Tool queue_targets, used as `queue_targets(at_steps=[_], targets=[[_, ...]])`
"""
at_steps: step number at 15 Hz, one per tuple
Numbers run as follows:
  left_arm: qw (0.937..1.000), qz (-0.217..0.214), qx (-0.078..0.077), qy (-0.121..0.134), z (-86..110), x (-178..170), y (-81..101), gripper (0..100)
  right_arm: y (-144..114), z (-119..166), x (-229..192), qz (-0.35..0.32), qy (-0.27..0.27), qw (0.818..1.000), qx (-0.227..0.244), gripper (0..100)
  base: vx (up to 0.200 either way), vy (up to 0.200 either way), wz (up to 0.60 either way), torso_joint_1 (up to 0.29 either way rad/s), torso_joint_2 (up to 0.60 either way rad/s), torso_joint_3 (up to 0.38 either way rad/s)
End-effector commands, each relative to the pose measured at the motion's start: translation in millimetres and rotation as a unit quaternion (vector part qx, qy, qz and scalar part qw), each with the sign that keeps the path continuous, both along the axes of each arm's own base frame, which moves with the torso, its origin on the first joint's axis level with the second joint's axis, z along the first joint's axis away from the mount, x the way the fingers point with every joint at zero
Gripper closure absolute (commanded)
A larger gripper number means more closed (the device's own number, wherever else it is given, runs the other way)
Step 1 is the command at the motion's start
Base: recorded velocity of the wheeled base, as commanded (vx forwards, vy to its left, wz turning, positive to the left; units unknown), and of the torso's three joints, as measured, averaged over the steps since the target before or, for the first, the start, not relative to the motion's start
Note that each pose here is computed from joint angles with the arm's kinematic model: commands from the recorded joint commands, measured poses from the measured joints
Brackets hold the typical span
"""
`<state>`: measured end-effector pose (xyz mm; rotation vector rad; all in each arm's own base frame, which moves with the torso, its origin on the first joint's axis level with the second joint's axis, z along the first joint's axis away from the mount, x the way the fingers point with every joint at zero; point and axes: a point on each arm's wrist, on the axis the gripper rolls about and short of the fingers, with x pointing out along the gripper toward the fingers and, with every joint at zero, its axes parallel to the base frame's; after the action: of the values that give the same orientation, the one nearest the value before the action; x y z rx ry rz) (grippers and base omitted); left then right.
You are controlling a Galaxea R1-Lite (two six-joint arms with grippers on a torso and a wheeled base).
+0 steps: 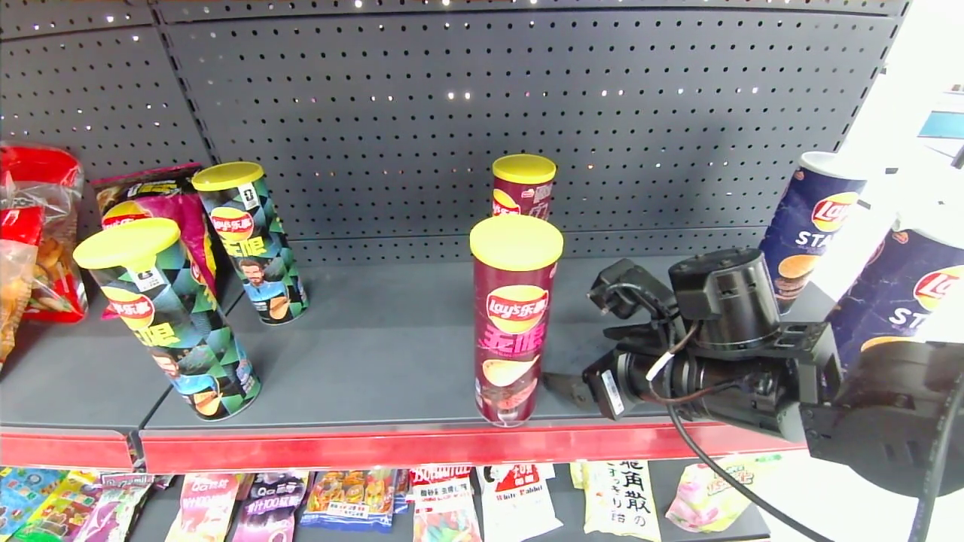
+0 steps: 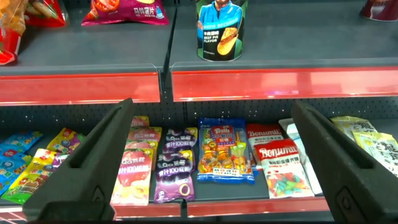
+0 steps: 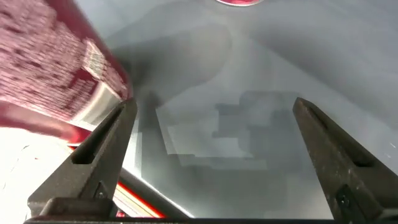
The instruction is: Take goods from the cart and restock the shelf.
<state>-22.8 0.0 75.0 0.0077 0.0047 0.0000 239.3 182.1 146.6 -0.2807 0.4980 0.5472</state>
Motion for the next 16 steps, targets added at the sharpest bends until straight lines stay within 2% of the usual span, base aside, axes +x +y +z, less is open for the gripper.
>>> queue_targets(at_steps=[1, 2, 3, 6, 8, 10, 12, 13, 14, 15, 16], targets=[[1.0000, 0.000, 0.000, 0.000, 0.0, 0, 0.0, 0, -20, 17, -21, -0.010, -0.018, 1.000, 0.019, 0, 0.000, 0.000, 0.00, 0.000, 0.00, 0.000], [1.0000, 0.000, 0.000, 0.000, 0.0, 0, 0.0, 0, -34, 29, -39, -0.012, -0.034, 0.999, 0.039, 0, 0.000, 0.000, 0.00, 0.000, 0.00, 0.000], [1.0000, 0.000, 0.000, 0.000, 0.0, 0, 0.0, 0, -39, 32, -47, -0.012, -0.039, 0.998, 0.044, 0, 0.000, 0.000, 0.00, 0.000, 0.00, 0.000], [1.0000, 0.000, 0.000, 0.000, 0.0, 0, 0.0, 0, -81, 41, -102, -0.003, -0.076, 0.994, 0.078, 0, 0.000, 0.000, 0.00, 0.000, 0.00, 0.000], [1.0000, 0.000, 0.000, 0.000, 0.0, 0, 0.0, 0, -109, 35, -137, 0.044, -0.086, 0.989, 0.112, 0, 0.000, 0.000, 0.00, 0.000, 0.00, 0.000], [1.0000, 0.000, 0.000, 0.000, 0.0, 0, 0.0, 0, -139, 13, -170, 0.071, -0.101, 0.985, 0.123, 0, 0.000, 0.000, 0.00, 0.000, 0.00, 0.000], [1.0000, 0.000, 0.000, 0.000, 0.0, 0, 0.0, 0, -160, -1, -193, 0.016, -0.130, 0.985, 0.113, 0, 0.000, 0.000, 0.00, 0.000, 0.00, 0.000], [1.0000, 0.000, 0.000, 0.000, 0.0, 0, 0.0, 0, -172, -8, -213, -0.074, -0.149, 0.980, 0.107, 0, 0.000, 0.000, 0.00, 0.000, 0.00, 0.000], [1.0000, 0.000, 0.000, 0.000, 0.0, 0, 0.0, 0, -175, -12, -219, -0.107, -0.154, 0.977, 0.106, 0, 0.000, 0.000, 0.00, 0.000, 0.00, 0.000], [1.0000, 0.000, 0.000, 0.000, 0.0, 0, 0.0, 0, -179, -25, -235, -0.175, -0.168, 0.964, 0.107, 0, 0.000, 0.000, 0.00, 0.000, 0.00, 0.000], [1.0000, 0.000, 0.000, 0.000, 0.0, 0, 0.0, 0, -179, -33, -239, -0.192, -0.172, 0.961, 0.104, 0, 0.000, 0.000, 0.00, 0.000, 0.00, 0.000]])
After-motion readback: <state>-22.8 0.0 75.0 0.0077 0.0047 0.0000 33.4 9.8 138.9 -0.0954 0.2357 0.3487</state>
